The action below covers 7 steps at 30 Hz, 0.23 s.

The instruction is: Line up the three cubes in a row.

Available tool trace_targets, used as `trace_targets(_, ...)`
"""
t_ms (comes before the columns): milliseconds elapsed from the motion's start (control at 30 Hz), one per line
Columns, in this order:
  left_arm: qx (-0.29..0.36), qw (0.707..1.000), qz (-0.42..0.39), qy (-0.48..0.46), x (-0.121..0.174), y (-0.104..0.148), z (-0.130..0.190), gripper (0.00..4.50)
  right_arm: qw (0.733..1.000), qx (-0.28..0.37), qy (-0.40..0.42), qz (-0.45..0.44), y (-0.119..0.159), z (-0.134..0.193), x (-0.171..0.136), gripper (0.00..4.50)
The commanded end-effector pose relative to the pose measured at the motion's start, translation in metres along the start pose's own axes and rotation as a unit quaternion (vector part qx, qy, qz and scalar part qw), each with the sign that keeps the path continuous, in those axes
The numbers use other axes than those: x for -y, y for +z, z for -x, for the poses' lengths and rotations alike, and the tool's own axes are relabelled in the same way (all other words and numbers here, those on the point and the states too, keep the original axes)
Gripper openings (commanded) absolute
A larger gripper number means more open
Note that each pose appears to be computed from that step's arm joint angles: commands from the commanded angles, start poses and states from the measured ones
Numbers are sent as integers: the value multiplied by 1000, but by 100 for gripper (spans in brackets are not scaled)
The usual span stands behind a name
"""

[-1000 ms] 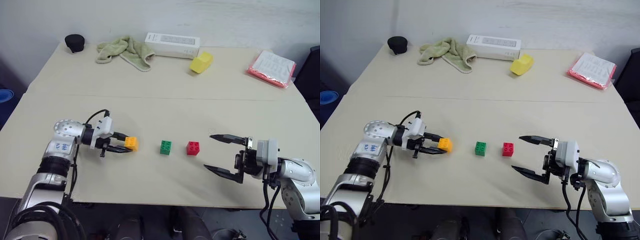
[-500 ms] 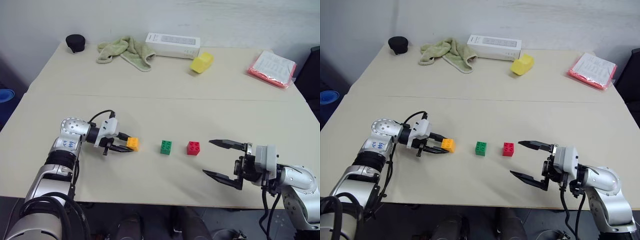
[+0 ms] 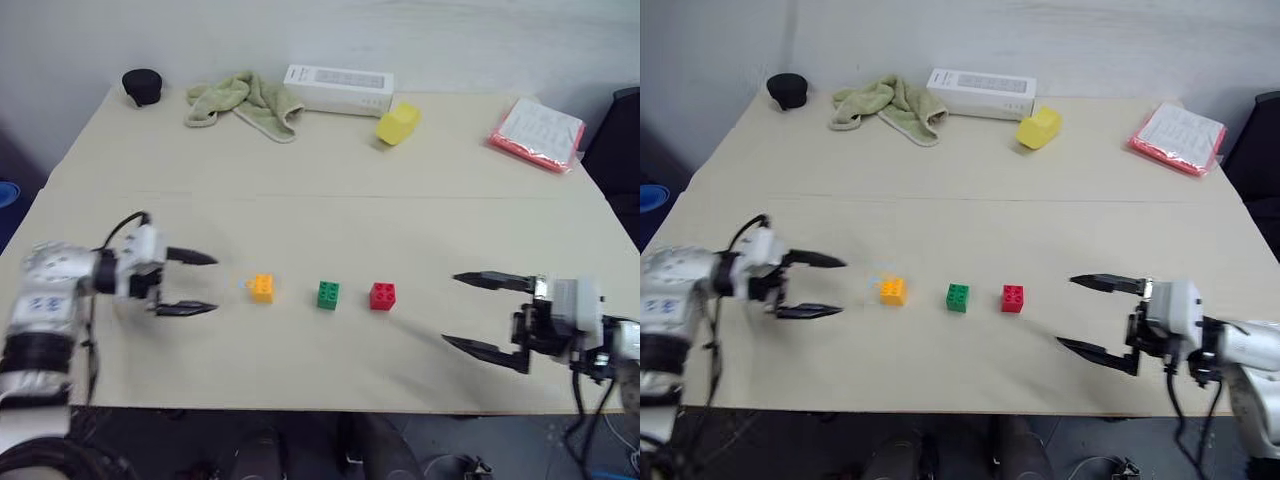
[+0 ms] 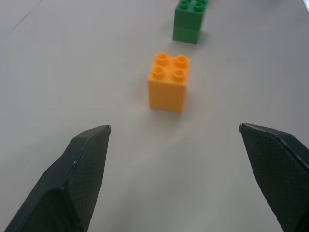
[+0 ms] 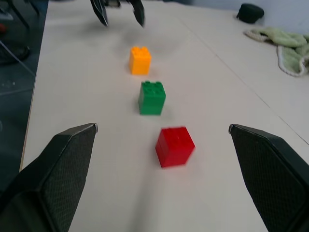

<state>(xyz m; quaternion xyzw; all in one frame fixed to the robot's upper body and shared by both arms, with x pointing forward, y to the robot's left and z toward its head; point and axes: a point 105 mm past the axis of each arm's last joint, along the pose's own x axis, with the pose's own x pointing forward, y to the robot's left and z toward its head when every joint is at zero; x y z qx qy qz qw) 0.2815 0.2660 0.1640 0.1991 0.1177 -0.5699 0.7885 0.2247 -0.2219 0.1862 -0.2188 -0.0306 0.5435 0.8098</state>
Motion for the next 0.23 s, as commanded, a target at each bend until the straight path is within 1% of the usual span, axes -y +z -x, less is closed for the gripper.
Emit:
trace_targets(33, -11, 999, -10, 39, 7, 14, 28, 449, 1000, -19, -2, 16, 8, 23, 13, 450)
trace_targets(100, -36, 998, -11, 50, 16, 1, 34, 449, 999, -29, -1, 22, 6, 28, 20, 450)
trace_targets(233, -31, 997, 2, 72, 23, -8, 34, 449, 1000, -9, -15, 10, 2, 25, 31, 450)
